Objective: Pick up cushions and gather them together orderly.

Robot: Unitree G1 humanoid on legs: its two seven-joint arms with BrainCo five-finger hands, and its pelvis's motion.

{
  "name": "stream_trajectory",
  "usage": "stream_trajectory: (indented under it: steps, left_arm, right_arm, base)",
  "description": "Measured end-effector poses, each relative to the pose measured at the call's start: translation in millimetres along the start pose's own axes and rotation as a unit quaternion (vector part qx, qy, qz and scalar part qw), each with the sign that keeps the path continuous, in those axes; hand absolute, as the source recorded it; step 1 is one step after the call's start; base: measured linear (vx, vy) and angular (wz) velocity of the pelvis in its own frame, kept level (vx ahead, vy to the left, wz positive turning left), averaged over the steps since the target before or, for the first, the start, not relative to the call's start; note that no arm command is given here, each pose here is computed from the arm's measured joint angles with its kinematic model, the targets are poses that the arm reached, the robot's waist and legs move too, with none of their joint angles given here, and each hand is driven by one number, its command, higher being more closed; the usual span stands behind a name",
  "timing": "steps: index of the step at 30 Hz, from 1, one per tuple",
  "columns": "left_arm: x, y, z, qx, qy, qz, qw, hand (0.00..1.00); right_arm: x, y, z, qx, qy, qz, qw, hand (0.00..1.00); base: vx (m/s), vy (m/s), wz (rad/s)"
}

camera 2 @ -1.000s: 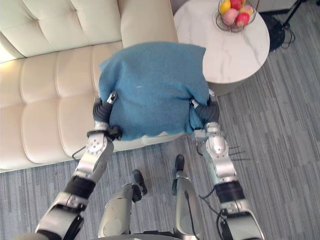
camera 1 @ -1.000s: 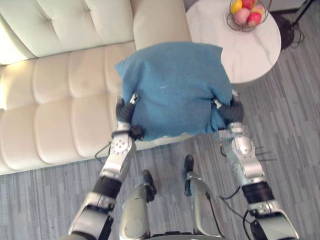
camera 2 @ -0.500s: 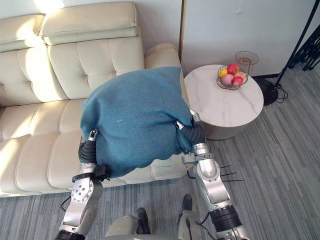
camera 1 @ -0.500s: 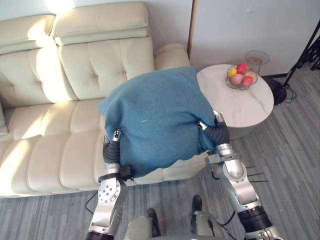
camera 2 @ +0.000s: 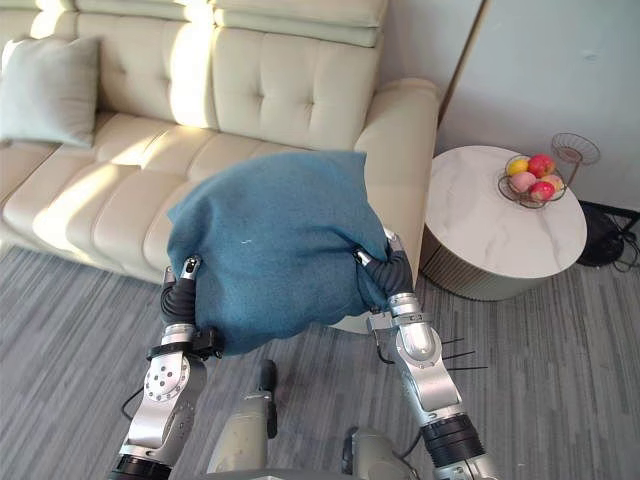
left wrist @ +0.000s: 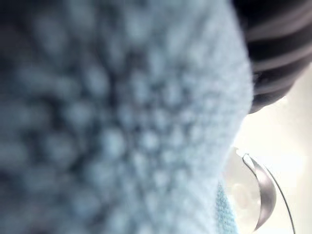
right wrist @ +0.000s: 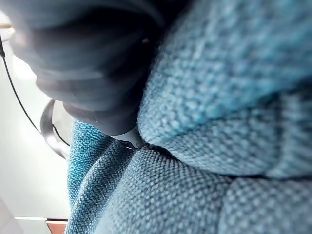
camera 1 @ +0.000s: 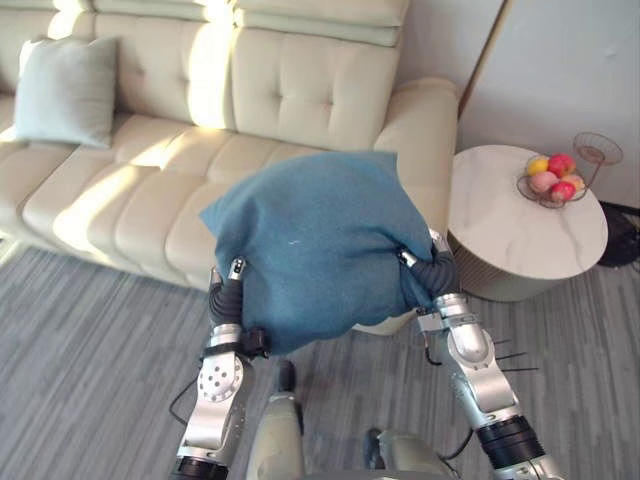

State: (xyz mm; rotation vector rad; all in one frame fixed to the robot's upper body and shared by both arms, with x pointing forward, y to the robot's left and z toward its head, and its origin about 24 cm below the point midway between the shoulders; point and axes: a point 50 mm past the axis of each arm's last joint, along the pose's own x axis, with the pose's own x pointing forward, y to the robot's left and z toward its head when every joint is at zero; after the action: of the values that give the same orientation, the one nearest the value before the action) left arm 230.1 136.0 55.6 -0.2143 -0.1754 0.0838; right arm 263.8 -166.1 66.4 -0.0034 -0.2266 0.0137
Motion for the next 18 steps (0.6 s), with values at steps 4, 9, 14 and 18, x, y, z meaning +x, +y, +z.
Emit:
stream_trajectory:
  steps: [4, 9, 14, 18]
  left_arm:
    - [11, -26, 10, -0.016, -0.025, -0.065, 0.997, 1.00]
    - [12, -28, 9, -0.007, -0.022, -0.081, 0.996, 1.00]
    - [12, -26, 8, 0.002, -0.019, -0.083, 0.996, 1.00]
    - [12, -25, 7, 0.003, -0.017, -0.085, 0.996, 1.00]
  right_arm:
    - [-7, -22, 1, -0.005, -0.001, -0.050, 0.999, 1.00]
    - [-12, -21, -4, 0.009, 0.009, -0.067, 0.998, 1.00]
    - [-13, -18, -5, 0.017, 0.012, -0.068, 0.997, 1.00]
    - [-13, -18, -6, 0.016, 0.014, -0.068, 0.997, 1.00]
  base:
    - [-0.25, 0.039, 0.95]
    - [-0.15, 0.123, 0.37]
    - [-0.07, 0.178, -0.14]
    - [-0.01, 0.144, -0.10]
